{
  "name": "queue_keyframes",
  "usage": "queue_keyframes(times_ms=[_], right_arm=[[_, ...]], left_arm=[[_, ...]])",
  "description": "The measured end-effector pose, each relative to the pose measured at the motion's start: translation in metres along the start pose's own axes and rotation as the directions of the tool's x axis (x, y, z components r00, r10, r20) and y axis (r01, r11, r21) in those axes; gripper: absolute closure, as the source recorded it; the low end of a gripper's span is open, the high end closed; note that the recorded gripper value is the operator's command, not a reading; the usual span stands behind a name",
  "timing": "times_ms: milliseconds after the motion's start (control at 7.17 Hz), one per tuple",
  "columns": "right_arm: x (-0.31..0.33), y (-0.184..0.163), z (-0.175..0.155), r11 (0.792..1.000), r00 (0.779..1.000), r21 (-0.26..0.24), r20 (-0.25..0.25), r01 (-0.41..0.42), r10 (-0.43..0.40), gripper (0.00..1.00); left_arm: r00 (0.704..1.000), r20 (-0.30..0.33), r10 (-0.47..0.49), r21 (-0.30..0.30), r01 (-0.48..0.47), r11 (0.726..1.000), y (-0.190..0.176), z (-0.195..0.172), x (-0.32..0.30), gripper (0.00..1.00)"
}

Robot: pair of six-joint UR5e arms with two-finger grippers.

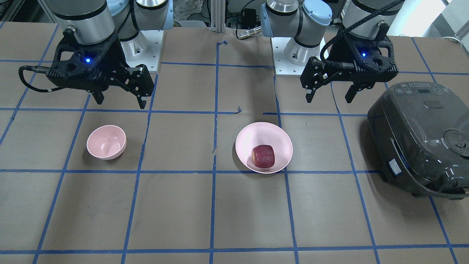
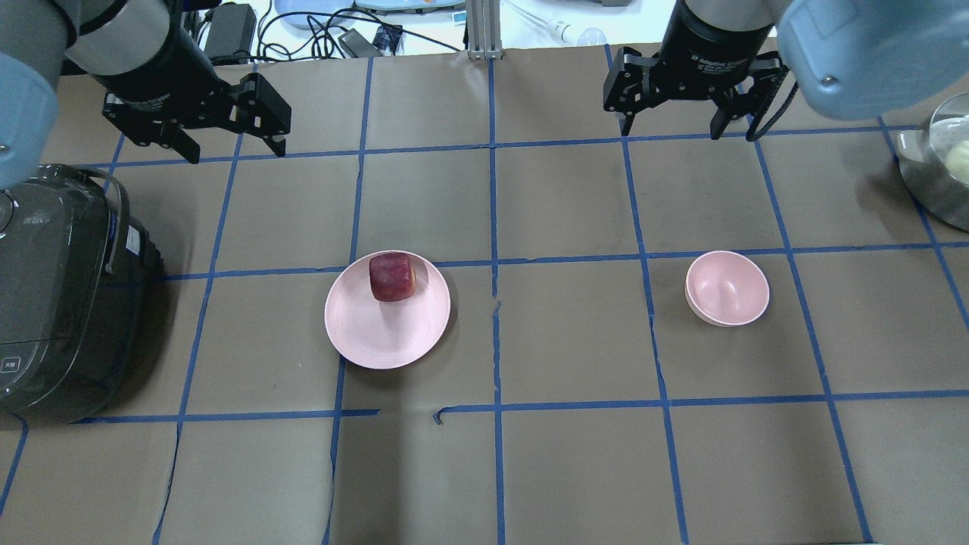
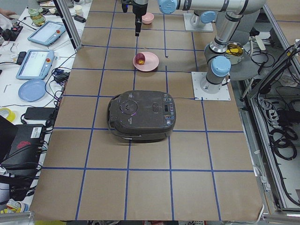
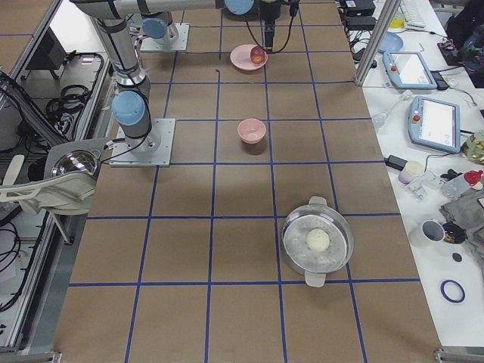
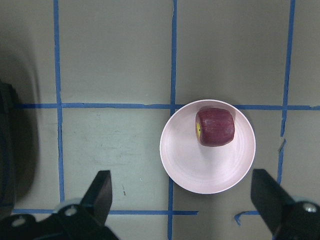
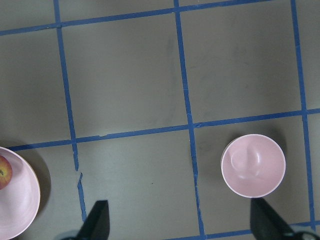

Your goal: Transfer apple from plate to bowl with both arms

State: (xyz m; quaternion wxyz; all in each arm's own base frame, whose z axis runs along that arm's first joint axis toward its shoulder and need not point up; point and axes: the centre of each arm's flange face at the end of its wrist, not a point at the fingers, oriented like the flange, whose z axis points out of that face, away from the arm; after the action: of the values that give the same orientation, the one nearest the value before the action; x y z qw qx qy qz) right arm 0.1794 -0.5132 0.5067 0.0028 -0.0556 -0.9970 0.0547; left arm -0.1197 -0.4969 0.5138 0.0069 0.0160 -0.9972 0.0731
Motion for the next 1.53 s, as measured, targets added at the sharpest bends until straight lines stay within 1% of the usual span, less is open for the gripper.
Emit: queue_keyframes(times_ms=[1116,1535], right_arm=[[0.0001,0.0,0.0012,1.0,1.0,-0.003,-0.002,0.0,0.0,0.0],[0.0003,-0.0013,0.0034,1.0,1.0,-0.006,-0.002,0.001,-0.001,0.0]], left_arm=[[1.0,-0.008,-0.002,-0.013,0.002,1.0,-0.0019,0.0066,0.0014,0.0],[1.0,-0.01,-0.006,0.004,0.006,1.0,-0.0099,0.0061,-0.0011,0.0]])
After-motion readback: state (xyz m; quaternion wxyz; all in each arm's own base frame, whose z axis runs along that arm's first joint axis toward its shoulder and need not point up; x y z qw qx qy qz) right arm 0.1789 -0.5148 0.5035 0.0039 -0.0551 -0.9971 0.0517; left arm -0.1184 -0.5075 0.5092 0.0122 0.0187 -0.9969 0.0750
